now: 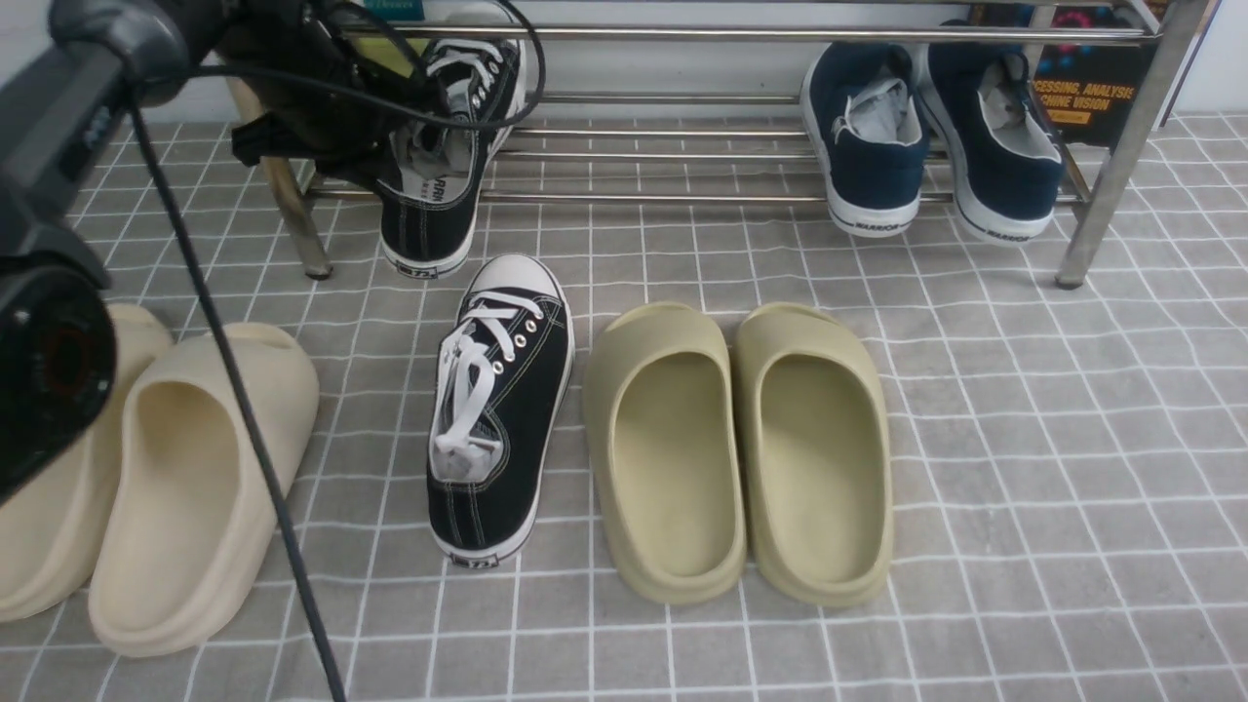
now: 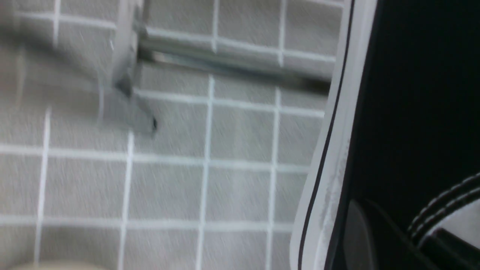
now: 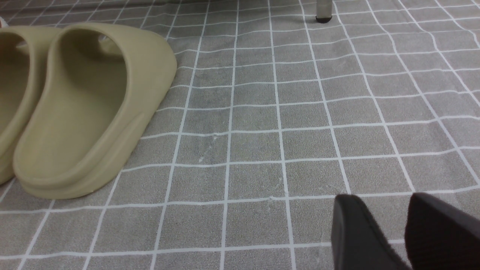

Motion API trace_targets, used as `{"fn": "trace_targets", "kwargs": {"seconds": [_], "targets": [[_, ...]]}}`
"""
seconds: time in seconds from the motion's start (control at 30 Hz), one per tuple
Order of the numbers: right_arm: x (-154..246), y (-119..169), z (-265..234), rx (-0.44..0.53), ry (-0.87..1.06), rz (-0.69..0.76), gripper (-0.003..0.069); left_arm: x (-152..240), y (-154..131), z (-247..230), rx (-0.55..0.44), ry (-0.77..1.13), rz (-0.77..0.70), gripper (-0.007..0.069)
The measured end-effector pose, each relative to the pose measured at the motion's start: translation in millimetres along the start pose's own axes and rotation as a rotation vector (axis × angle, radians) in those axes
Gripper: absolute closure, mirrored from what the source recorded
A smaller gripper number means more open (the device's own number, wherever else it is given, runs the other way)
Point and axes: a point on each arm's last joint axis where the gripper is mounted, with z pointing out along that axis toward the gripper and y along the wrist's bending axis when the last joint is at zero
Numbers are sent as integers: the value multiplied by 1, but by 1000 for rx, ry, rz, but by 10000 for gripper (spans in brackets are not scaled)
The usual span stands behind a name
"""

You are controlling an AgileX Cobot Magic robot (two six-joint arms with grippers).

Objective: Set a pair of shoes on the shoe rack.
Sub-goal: Use the left arm to put a shoe into the shoe rack, then use the left arm to grab the shoe closest to it

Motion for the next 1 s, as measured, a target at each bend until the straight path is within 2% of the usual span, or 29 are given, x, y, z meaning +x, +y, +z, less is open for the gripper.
{"fn": "trace_targets", "kwargs": {"seconds": [0.17,0.23,0.3,0.33,0.43,0.47,0.57,0.67,0.8,0.93,1.0], "targets": [[0,0,0,0,0,0,419,-8,-1,6,3,-42,-9,638],[0,0,0,0,0,-1,419,-11,-1,4,10,-74,-16,613],[0,0,0,0,0,-2,419,-15,-3,3,25,-116,-20,535],[0,0,0,0,0,-2,419,-16,-3,2,26,-121,-22,525],[0,0,0,0,0,-2,419,-21,-7,-9,43,-165,-22,317],[0,0,0,0,0,-2,419,-21,-7,-10,43,-165,-22,307],[0,0,0,0,0,-2,419,-19,-12,-33,39,-141,-10,199],[0,0,0,0,0,-2,419,-15,-16,-62,27,-100,13,182],[0,0,0,0,0,-2,419,-2,-25,-112,51,-58,25,200],[0,0,0,0,0,-2,419,22,-32,-114,49,28,33,204],[0,0,0,0,0,-2,419,61,-42,-93,30,181,71,207]]}}
